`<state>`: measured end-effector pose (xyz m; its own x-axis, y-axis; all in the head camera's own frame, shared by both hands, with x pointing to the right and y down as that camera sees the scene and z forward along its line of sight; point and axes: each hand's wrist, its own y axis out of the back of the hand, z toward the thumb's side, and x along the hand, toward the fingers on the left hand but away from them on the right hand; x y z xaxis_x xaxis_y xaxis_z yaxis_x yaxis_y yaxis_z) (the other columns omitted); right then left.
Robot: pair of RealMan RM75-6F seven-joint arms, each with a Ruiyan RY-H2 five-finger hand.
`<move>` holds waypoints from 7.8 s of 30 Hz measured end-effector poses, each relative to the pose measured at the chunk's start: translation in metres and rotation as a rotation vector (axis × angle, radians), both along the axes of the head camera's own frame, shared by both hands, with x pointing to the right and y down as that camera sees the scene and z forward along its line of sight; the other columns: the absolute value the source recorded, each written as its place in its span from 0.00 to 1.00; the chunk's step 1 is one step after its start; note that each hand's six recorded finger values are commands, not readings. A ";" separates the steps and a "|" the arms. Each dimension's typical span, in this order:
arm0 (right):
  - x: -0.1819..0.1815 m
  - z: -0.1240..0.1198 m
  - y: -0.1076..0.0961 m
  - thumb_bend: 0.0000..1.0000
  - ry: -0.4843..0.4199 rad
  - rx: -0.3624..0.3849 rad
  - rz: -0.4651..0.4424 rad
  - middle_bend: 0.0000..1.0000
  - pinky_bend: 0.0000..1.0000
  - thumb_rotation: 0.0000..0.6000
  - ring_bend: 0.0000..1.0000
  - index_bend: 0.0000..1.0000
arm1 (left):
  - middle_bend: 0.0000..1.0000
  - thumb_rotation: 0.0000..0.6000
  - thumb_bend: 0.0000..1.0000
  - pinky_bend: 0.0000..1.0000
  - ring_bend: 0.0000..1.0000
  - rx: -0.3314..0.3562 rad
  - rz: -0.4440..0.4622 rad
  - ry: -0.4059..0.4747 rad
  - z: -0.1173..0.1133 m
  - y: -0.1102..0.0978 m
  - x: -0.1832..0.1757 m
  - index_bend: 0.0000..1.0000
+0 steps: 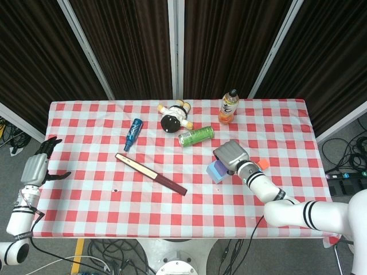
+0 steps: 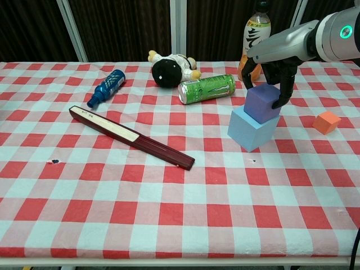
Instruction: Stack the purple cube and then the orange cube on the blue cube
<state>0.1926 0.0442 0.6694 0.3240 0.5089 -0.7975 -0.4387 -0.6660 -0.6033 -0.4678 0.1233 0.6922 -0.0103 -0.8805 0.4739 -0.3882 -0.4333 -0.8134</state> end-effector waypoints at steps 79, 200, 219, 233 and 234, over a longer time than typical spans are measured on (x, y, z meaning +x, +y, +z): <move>0.156 0.078 0.009 0.02 0.180 0.109 0.050 1.00 0.94 1.00 0.99 0.42 | 0.17 1.00 0.00 0.20 0.08 0.017 0.047 -0.027 0.003 -0.012 0.012 0.18; -0.021 -0.031 -0.036 0.01 0.124 -0.068 -0.090 1.00 0.94 1.00 0.99 0.46 | 0.17 1.00 0.00 0.20 0.08 0.039 -0.044 0.072 0.000 -0.011 -0.007 0.18; 0.004 -0.090 -0.046 0.00 0.034 0.016 0.014 1.00 0.92 1.00 0.95 0.30 | 0.17 1.00 0.00 0.20 0.08 0.047 -0.028 0.067 -0.006 -0.010 -0.003 0.18; 0.149 -0.152 -0.044 0.14 -0.065 0.480 0.365 0.12 0.35 1.00 0.11 0.08 | 0.17 1.00 0.00 0.20 0.08 0.034 0.026 0.041 -0.008 -0.008 0.017 0.18; 0.162 -0.147 -0.036 0.14 -0.052 0.502 0.387 0.08 0.30 1.00 0.07 0.06 | 0.17 1.00 0.00 0.20 0.08 0.033 0.032 0.038 -0.008 -0.008 0.018 0.18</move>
<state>0.3548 0.0081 0.5220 0.0735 0.9045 -0.4200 -0.1849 -0.4015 -0.8970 -0.4497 0.1157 0.6844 0.0352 -0.8953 0.4441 -0.4055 -0.4189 -0.8125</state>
